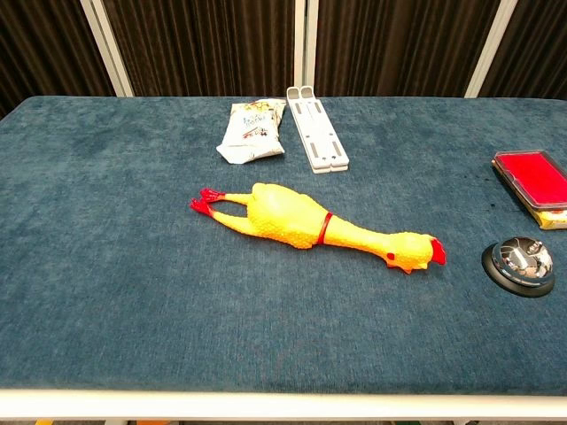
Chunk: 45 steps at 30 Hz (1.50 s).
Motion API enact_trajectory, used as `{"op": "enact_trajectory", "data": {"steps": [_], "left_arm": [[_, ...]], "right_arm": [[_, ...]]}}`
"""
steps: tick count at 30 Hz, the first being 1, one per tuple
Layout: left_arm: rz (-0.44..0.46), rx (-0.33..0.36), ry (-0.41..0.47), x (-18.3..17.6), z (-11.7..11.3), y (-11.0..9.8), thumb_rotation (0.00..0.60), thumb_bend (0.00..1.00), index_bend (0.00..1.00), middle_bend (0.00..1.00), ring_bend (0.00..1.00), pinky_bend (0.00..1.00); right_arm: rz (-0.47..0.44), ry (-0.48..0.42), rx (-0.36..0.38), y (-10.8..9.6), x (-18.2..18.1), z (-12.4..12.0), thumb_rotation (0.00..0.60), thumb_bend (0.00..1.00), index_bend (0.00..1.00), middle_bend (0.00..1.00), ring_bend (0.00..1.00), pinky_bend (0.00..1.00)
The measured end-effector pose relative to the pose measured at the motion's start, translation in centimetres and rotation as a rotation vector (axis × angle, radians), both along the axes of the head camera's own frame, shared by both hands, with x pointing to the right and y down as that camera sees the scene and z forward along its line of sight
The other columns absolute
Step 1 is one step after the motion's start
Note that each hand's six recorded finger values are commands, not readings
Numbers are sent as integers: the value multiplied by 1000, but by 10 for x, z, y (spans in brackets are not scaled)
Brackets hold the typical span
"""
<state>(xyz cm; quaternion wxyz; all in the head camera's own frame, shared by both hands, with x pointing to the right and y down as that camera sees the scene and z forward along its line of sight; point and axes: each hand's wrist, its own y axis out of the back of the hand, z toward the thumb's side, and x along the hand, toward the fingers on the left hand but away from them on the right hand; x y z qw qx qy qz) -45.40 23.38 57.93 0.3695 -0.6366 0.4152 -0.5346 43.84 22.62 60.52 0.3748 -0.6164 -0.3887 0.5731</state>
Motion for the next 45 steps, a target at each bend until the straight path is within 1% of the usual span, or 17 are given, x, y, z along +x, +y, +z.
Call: {"op": "enact_trajectory", "data": {"steps": [7,9,11,13,14,15,17,18,19,20,21,22,24,26,29,39,45], "left_arm": [[-2,0,4,0,0,0,600,117,111,30,0,138],[-1,-2,1,0,1,0,600,116,111,29,0,138],[-3,-2,3,-1,0,0,600,116,111,29,0,138],[-5,-1,6,-2,0,-1,600,116,111,29,0,138],[-4,0,7,-1,0,-1,600,116,111,29,0,138],[-3,0,8,-1,0,-1,600,116,111,29,0,137],[-1,-2,6,-2,1,0,600,117,111,29,0,138],[-1,-4,4,-2,1,1,600,116,111,29,0,138],[-2,-5,3,-3,2,2,600,116,111,29,0,138],[-5,-7,2,-4,3,2,600,116,111,29,0,138],[-9,-11,4,-5,5,3,600,116,111,29,0,138],[-11,-14,4,-6,6,3,600,117,111,29,0,138],[-10,-15,4,-6,7,3,600,116,111,29,0,138],[-8,-14,4,-6,7,3,600,116,111,30,0,138],[-12,-14,2,-8,7,3,600,116,111,29,0,138],[-22,-22,-2,-12,8,4,600,117,111,29,0,138],[-22,-19,-2,-13,7,4,600,117,111,29,0,138]], "right_arm": [[-2,2,0,-1,0,-1,600,305,0,0,0,0],[-5,2,3,-1,0,-2,600,354,0,0,0,0],[-7,-4,11,-2,-2,-3,600,559,0,0,0,0],[-11,1,12,-2,-2,-3,600,897,0,21,0,0],[-13,7,11,-2,-2,-2,600,957,0,39,2,4],[-18,16,8,-2,-3,-2,600,997,0,85,34,46],[-27,32,9,-2,-4,-1,600,1000,0,277,238,269],[-32,38,13,-1,-4,-2,600,1000,0,409,379,407],[-35,39,14,-1,-5,-1,600,1000,0,572,536,541],[-36,38,12,-1,-5,-1,600,1000,0,666,620,603],[-37,37,8,0,-4,0,600,1000,0,789,729,667],[-41,37,0,1,-4,2,600,1000,0,849,786,693],[-50,41,-16,3,-5,6,600,1000,0,887,838,718],[-61,43,-35,6,-7,10,600,1000,0,890,853,728],[-84,45,-71,12,-13,19,600,1000,0,890,854,728],[-183,58,-231,41,-40,59,600,1000,0,892,854,728],[-214,79,-255,43,-48,68,600,1000,0,892,854,728]]}}
